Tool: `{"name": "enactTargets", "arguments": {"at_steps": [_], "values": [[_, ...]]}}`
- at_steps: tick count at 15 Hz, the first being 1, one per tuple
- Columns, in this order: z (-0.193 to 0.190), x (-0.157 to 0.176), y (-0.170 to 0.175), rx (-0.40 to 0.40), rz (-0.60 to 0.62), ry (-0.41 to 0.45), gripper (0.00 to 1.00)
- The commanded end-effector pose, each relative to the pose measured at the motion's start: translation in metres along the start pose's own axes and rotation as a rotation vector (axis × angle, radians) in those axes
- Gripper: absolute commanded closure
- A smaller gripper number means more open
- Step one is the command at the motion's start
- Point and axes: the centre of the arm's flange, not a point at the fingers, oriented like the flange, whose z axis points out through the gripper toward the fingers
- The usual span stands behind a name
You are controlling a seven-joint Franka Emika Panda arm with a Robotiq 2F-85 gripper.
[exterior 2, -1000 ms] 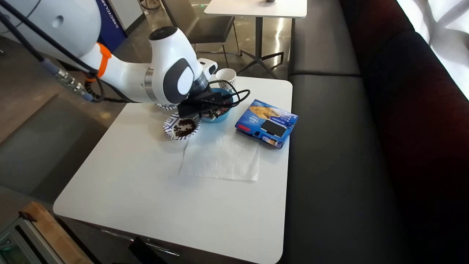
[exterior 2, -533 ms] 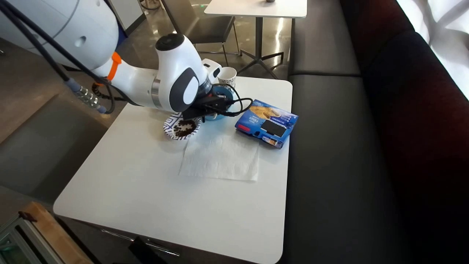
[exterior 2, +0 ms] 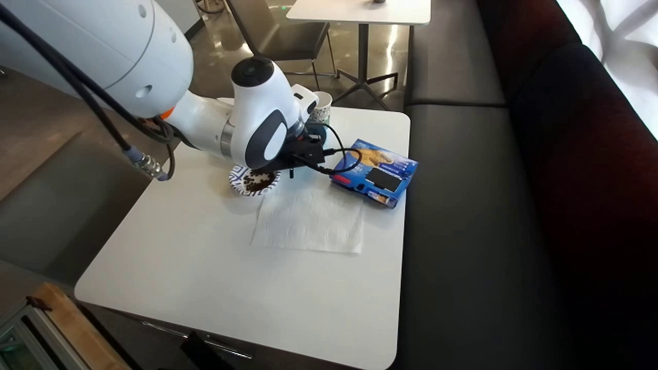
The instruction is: Put some of the blue bowl's contents into the cup on the left
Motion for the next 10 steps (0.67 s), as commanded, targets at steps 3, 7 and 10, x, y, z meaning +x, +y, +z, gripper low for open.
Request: {"name": "enactTargets", "arguments": {"at_steps": [3,7,10], "values": [[-0.004,0.009,-0.015,-0.017,-0.068,-0.052,0.97],[-0.002,0.029,-0.021,-0.050,-0.150,-0.088,0.97],[0.002,0.039,-0.017,-0.087,-0.201,-0.170,0.97]]}}
